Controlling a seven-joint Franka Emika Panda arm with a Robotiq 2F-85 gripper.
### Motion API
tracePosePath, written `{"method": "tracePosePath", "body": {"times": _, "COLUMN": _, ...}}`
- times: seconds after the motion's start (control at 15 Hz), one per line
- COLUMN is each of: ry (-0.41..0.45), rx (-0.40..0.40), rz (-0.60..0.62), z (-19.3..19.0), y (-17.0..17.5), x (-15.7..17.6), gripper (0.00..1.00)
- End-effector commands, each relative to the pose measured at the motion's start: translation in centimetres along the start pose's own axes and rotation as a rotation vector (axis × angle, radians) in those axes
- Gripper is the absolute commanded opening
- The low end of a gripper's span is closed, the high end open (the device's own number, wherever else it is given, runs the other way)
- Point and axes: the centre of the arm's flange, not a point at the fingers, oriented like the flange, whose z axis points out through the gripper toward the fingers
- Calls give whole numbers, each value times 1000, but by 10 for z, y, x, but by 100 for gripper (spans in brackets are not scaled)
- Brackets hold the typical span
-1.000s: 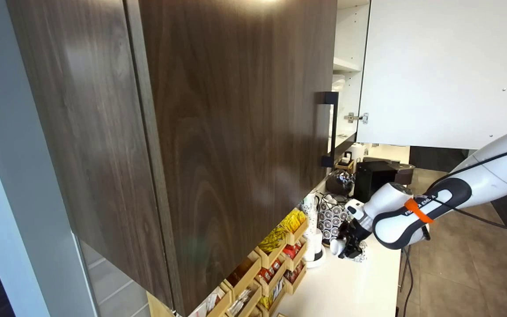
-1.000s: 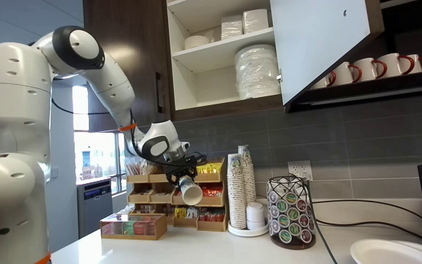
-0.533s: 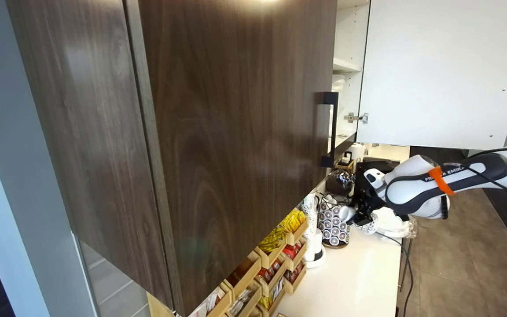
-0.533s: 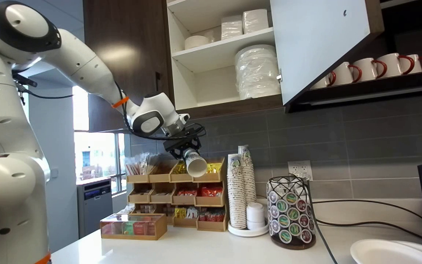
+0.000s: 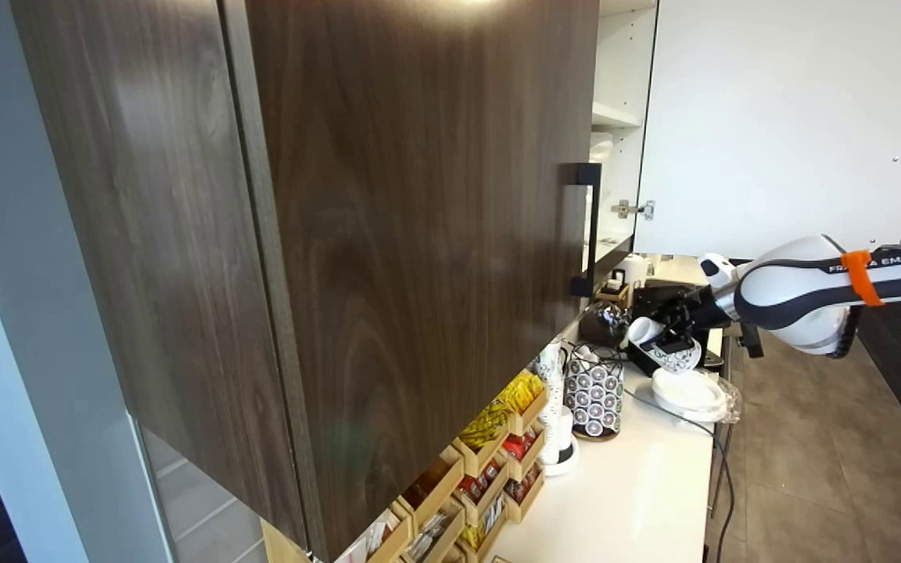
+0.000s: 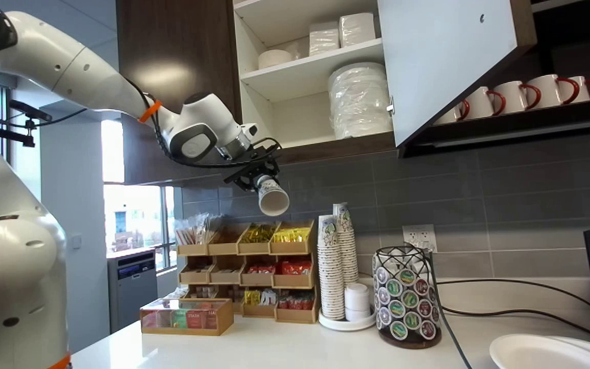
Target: Put the paper cup on the right inside the paper cup on the left, turn the papers over and then put it in the bottom shelf of the cabinet
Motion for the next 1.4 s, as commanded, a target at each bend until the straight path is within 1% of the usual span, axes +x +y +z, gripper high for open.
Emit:
{"method": "tracePosePath", "body": {"times": 0.0, "ry": 12, "rx": -13, "rz": 3, "z": -8, "y": 2, "x": 3, "gripper": 68}}
{"method": "tracePosePath", "body": {"times": 0.13, "ry": 22, "rx": -23, "rz": 4, "z": -14, "y": 2, "x": 5, "gripper": 68}}
{"method": "tracePosePath", "body": {"times": 0.2, "ry": 23, "rx": -23, "rz": 5, "z": -15, "y": 2, "x": 5, "gripper": 43}}
{"method": "tracePosePath", "body": {"times": 0.27, "ry": 80, "rx": -28, "rz": 10, "z": -14, "y": 3, "x": 19, "gripper": 43}}
{"method": "tracePosePath", "body": {"times": 0.4, "ry": 140, "rx": -52, "rz": 6, "z": -27, "y": 13, "x": 41, "gripper": 43}}
{"method": "tracePosePath", "body": {"times": 0.6, "ry": 203, "rx": -84, "rz": -9, "z": -55, "y": 30, "x": 69, "gripper": 43}}
{"method": "tracePosePath", "body": {"times": 0.73, "ry": 253, "rx": -118, "rz": 8, "z": -70, "y": 43, "x": 82, "gripper": 43}}
{"method": "tracePosePath", "body": {"times": 1.07, "ry": 417, "rx": -165, "rz": 106, "z": -96, "y": 64, "x": 123, "gripper": 43}}
{"method": "tracePosePath", "body": {"times": 1.33, "ry": 517, "rx": -181, "rz": 162, "z": -95, "y": 65, "x": 155, "gripper": 43}}
